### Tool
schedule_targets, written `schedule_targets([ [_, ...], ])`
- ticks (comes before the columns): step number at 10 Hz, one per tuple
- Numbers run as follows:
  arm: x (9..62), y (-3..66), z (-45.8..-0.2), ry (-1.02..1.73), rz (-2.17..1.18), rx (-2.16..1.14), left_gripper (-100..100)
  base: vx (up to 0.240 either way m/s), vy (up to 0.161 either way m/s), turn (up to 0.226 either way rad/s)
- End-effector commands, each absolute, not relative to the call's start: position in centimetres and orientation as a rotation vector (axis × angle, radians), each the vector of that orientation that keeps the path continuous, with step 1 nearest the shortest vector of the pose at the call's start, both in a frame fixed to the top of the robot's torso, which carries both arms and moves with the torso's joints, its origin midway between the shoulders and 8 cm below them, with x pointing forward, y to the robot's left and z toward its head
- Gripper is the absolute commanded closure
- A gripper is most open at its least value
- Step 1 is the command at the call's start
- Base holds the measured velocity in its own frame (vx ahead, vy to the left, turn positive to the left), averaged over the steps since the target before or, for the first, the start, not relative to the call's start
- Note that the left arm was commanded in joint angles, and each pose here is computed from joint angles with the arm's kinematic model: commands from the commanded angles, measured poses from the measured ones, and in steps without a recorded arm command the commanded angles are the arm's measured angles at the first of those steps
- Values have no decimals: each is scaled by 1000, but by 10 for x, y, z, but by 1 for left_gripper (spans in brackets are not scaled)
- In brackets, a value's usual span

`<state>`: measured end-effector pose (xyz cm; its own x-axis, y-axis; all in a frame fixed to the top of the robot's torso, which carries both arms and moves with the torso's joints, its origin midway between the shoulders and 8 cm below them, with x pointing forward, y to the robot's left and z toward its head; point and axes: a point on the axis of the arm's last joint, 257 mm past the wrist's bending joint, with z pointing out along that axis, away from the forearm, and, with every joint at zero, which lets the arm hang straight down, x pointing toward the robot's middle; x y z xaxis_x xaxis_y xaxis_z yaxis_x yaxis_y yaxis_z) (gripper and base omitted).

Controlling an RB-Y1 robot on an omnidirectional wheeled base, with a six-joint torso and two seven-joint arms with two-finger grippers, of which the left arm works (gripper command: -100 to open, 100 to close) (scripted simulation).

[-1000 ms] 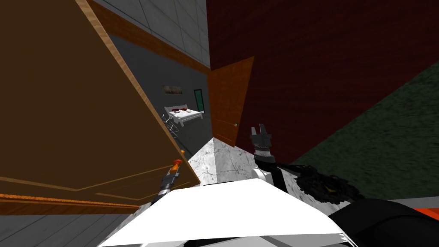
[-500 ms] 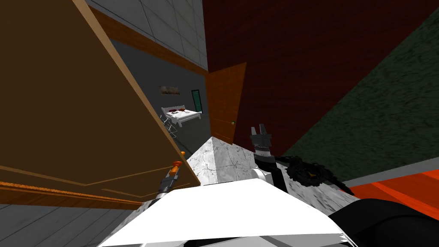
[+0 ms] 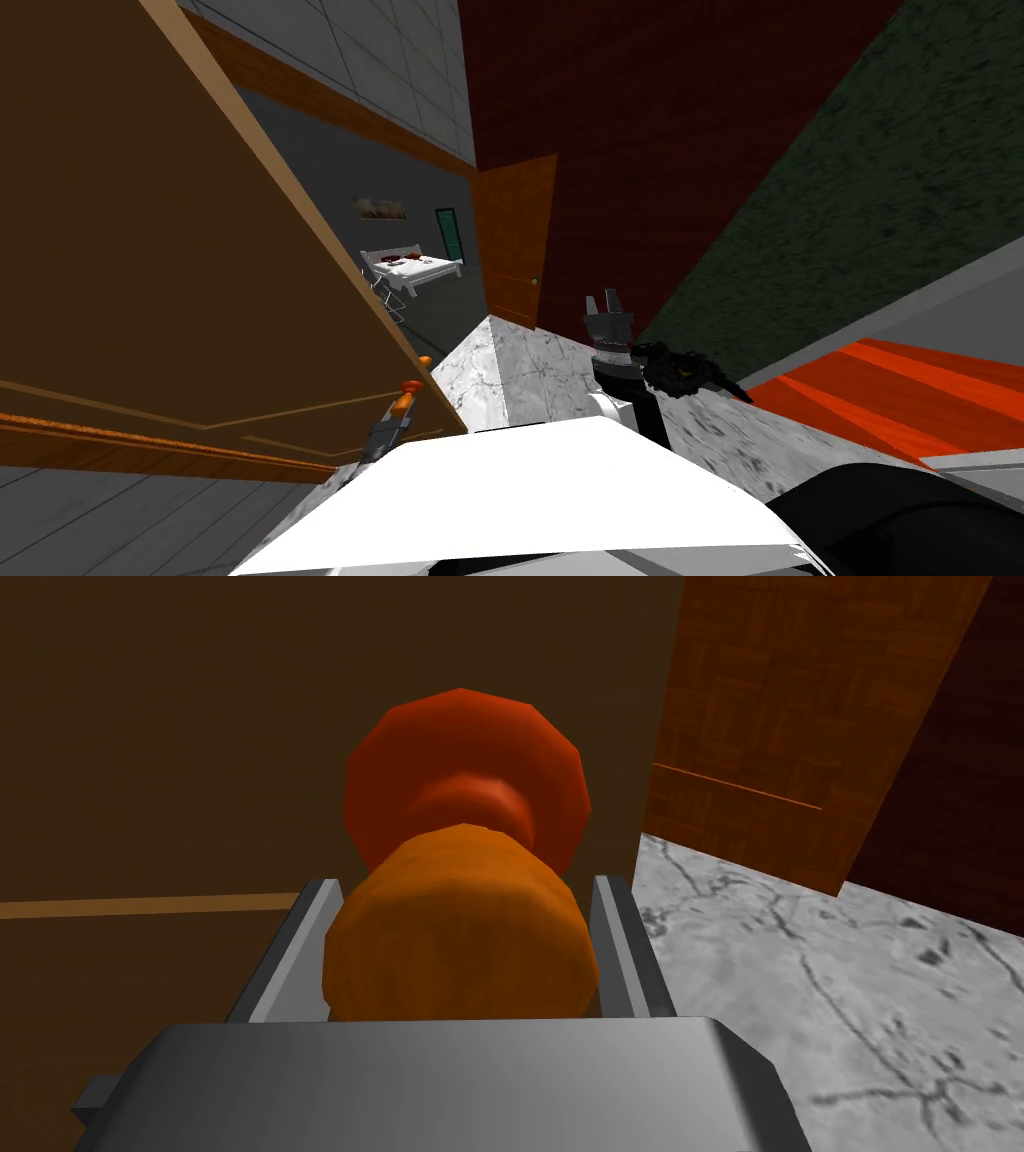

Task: Pull the door open

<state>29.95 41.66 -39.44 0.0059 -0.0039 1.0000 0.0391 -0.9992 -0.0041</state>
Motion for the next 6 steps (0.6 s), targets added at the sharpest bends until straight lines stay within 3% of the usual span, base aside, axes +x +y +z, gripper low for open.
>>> schedule_targets([
  [1, 292, 417, -393, -24, -2207, -2210, 100, -198, 43, -120],
  [3, 284, 416, -392, -3, -2220, -2220, 100, -208, 47, -126],
  [6, 281, 415, -395, 5, -2214, -2232, 100, -128, 33, -92],
])
